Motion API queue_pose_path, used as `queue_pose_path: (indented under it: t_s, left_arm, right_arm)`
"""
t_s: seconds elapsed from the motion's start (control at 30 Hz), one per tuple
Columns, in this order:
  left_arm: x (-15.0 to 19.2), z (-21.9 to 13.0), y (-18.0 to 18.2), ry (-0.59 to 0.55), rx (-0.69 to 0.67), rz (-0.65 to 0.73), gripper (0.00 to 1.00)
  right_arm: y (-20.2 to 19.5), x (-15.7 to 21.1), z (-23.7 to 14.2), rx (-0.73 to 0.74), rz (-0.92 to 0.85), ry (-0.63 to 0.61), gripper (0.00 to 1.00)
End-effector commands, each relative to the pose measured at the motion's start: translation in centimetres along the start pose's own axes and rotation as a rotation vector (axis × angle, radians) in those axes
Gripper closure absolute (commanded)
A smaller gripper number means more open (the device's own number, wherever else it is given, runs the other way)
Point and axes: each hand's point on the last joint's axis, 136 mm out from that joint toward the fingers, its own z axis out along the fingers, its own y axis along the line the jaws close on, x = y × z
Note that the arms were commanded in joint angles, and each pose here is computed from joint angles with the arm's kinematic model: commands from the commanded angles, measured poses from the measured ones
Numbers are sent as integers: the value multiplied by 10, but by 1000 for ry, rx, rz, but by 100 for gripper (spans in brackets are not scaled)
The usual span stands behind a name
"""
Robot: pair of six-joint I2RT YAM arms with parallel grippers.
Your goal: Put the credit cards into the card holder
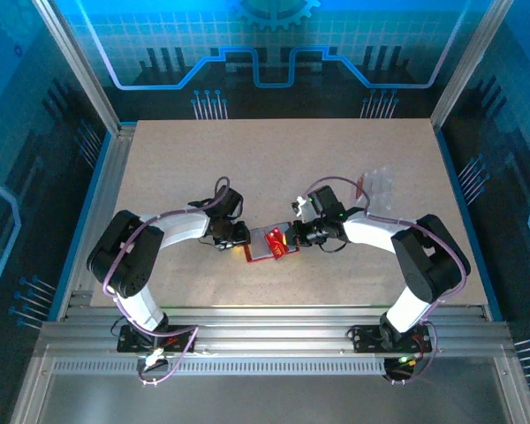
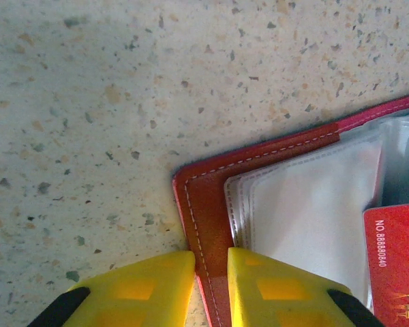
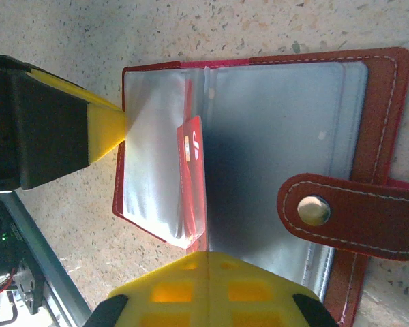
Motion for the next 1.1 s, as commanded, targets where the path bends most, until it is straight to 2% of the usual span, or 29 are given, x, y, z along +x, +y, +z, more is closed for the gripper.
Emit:
queue_pose_path:
  t_s: [0.0, 1.07]
  left_arm:
    - [14, 20, 11, 54, -18, -10, 77]
    - [14, 20, 10, 57, -14, -17, 77]
  right_arm:
    - [-2, -2, -4, 12, -3, 0, 100]
    - [-9, 3, -10, 24, 13, -8, 100]
